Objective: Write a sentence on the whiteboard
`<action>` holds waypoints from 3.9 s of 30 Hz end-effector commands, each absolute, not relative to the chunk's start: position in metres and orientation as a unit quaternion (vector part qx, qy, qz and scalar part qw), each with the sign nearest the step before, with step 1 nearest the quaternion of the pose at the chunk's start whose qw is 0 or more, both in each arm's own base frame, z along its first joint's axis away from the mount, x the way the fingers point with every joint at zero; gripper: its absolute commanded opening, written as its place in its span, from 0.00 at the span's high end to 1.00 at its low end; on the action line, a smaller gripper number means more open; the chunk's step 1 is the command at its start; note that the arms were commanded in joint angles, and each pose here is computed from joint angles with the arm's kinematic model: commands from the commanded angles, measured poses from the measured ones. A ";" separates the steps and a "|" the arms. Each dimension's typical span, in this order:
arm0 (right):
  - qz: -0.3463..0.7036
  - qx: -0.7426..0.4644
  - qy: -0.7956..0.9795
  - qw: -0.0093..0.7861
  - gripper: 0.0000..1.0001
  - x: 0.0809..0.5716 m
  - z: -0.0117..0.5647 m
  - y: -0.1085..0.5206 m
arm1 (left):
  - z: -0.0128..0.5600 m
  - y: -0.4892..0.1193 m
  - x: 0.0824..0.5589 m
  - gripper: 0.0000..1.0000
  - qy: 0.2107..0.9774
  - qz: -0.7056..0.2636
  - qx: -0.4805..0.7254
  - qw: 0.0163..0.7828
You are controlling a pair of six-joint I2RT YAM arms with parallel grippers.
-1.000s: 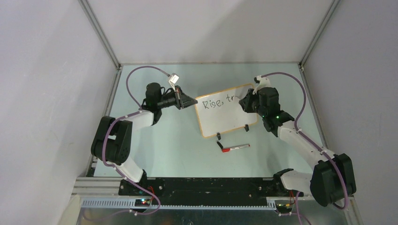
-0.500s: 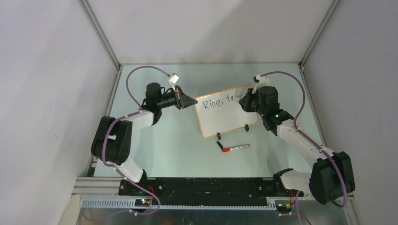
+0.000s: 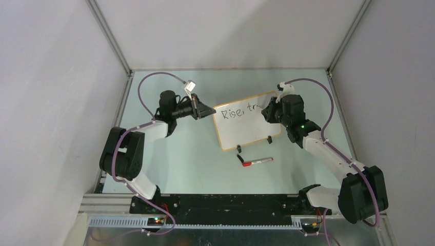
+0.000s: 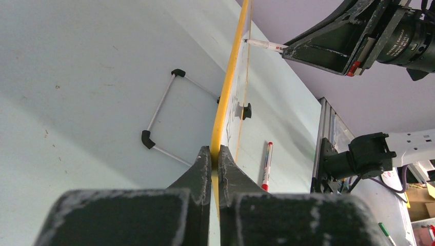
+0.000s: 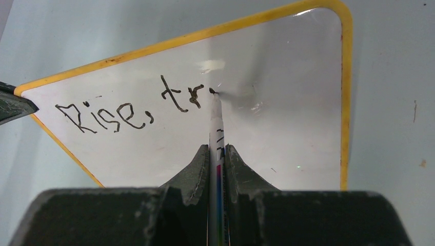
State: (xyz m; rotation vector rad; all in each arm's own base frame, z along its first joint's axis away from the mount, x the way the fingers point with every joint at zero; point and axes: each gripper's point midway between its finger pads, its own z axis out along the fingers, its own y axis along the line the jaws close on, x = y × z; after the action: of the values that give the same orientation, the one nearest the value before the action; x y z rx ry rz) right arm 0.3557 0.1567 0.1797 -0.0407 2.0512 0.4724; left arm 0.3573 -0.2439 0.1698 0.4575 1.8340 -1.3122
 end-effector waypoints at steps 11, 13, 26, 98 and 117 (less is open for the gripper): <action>0.185 -0.015 0.847 0.498 1.00 0.357 0.190 0.152 | 0.183 -0.243 0.364 0.98 0.718 -0.507 0.200 0.434; 0.184 -0.015 0.848 0.497 1.00 0.357 0.189 0.152 | 0.183 -0.243 0.365 0.98 0.718 -0.506 0.200 0.433; 0.184 -0.008 0.840 0.510 1.00 0.363 0.195 0.149 | 0.183 -0.243 0.365 0.98 0.718 -0.505 0.201 0.434; 0.182 -0.006 0.857 0.482 1.00 0.364 0.184 0.148 | 0.183 -0.243 0.365 0.97 0.719 -0.505 0.203 0.432; 0.183 -0.004 0.862 0.474 1.00 0.355 0.175 0.146 | 0.182 -0.243 0.365 0.97 0.720 -0.506 0.202 0.431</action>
State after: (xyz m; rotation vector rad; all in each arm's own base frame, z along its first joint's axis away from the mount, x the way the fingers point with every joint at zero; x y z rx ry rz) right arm 0.3604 0.1490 0.1792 -0.0163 2.0956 0.4476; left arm 0.3574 -0.2437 0.1684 0.4582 1.8468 -1.3097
